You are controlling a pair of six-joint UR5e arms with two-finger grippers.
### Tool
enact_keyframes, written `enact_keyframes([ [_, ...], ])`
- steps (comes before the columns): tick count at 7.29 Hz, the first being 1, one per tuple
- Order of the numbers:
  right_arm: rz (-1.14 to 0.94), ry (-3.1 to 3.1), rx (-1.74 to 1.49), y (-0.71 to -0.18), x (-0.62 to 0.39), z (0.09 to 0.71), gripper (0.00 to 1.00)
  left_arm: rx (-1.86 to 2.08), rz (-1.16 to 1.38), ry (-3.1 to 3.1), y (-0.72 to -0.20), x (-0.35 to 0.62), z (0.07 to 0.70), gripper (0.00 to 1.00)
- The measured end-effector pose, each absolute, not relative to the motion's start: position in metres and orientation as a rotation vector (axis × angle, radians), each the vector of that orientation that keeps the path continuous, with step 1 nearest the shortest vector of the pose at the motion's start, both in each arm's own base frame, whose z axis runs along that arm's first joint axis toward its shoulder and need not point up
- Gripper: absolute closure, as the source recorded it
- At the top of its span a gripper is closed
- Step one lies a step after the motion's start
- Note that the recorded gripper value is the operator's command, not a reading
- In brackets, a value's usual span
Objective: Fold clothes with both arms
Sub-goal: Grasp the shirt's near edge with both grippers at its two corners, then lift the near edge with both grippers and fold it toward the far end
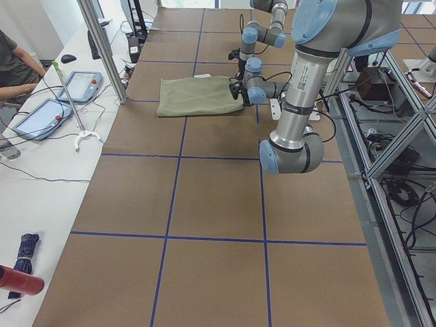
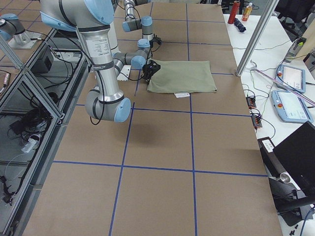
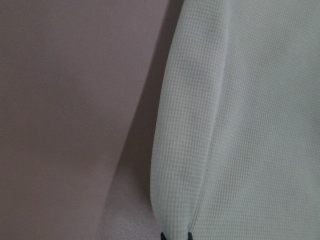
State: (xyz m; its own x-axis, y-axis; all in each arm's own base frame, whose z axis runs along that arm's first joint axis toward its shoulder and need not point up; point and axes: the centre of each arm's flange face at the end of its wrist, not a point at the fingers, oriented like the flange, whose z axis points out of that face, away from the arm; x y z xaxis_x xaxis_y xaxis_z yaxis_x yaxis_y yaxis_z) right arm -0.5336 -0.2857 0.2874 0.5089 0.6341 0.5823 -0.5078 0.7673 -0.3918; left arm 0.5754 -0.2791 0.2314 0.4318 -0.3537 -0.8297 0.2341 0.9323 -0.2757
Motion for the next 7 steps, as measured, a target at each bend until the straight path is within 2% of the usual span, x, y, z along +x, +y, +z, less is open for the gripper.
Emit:
enact_keyframes([
  [3,0.663,-0.846,-0.212,-0.275,-0.511,0.257,1.0,-0.126,-0.356,1.083,-0.266,0.551,0.228,1.0],
  [7,0.525,-0.931,-0.352,-0.216,-0.485,0.212,1.0,-0.187,-0.277,1.08,-0.196,0.498,0.205,1.0],
])
